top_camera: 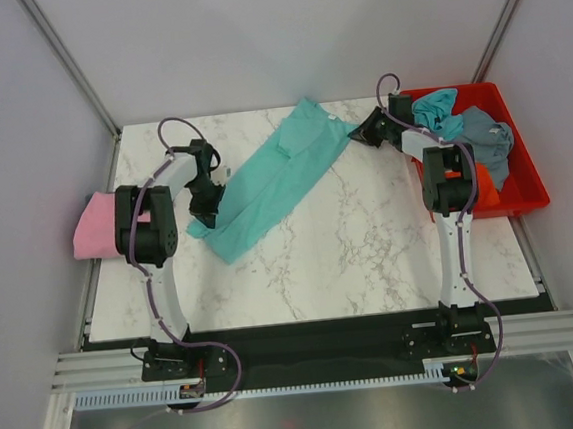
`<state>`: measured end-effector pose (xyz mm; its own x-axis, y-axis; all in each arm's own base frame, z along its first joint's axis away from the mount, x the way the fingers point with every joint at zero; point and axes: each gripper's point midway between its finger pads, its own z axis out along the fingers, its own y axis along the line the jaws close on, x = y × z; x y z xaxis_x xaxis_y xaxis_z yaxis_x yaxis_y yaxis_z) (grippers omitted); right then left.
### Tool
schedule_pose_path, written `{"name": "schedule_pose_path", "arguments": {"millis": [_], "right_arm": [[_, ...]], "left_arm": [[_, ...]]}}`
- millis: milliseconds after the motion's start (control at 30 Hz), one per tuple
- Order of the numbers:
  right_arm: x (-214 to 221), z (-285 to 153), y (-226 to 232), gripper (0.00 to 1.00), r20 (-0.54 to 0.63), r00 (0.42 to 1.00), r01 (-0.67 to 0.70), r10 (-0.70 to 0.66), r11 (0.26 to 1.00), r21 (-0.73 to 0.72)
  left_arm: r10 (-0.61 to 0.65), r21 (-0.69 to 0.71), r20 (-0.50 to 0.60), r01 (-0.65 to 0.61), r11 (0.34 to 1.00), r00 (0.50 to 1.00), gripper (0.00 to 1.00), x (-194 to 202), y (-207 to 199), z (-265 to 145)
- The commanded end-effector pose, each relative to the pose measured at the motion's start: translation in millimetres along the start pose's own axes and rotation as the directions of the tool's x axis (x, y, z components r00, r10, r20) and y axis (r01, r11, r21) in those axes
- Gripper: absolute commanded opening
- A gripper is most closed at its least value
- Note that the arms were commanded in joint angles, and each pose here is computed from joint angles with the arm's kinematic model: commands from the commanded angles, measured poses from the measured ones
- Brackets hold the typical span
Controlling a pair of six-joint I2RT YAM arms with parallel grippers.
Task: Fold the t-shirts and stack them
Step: Fold the tshirt
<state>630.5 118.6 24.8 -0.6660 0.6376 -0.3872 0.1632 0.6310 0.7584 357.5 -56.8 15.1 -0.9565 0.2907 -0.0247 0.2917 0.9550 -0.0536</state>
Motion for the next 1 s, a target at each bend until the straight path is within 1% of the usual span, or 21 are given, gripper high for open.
{"name": "schedule_pose_path", "arguments": {"millis": [0,267,567,667,967], "right_arm": [[-12.8,6.9,0.2,0.14,0.045,0.999,0.029,-0.03,1.0,0.012],[-22.1,12.3,10.3,0.14,0.079,0.995,0.066,-0.064,0.998,-0.017],[-18.9,11.4,15.2,0.14,0.073,0.994,0.077,-0.075,0.997,-0.026],[-21.4,9.7,18.4,0.14,0.079,0.993,0.086,-0.084,0.996,-0.029],[-25.9,7.7,22.3,0.14,0.093,0.99,0.107,-0.103,0.994,-0.031]], "left_arm": [[0.044,0.072,-0.031,-0.042,0.997,0.999,0.02,12.7,-26.5,3.2],[0.175,0.134,-0.05,-0.167,0.977,0.983,0.02,32.5,-91.5,-0.5],[0.297,0.165,-0.042,-0.286,0.944,0.954,0.02,46.4,-134.6,-8.0],[0.317,0.183,-0.04,-0.305,0.935,0.948,0.02,50.2,-146.0,-10.7],[0.428,0.199,-0.013,-0.417,0.887,0.904,0.02,55.2,-189.2,-16.6]]}}
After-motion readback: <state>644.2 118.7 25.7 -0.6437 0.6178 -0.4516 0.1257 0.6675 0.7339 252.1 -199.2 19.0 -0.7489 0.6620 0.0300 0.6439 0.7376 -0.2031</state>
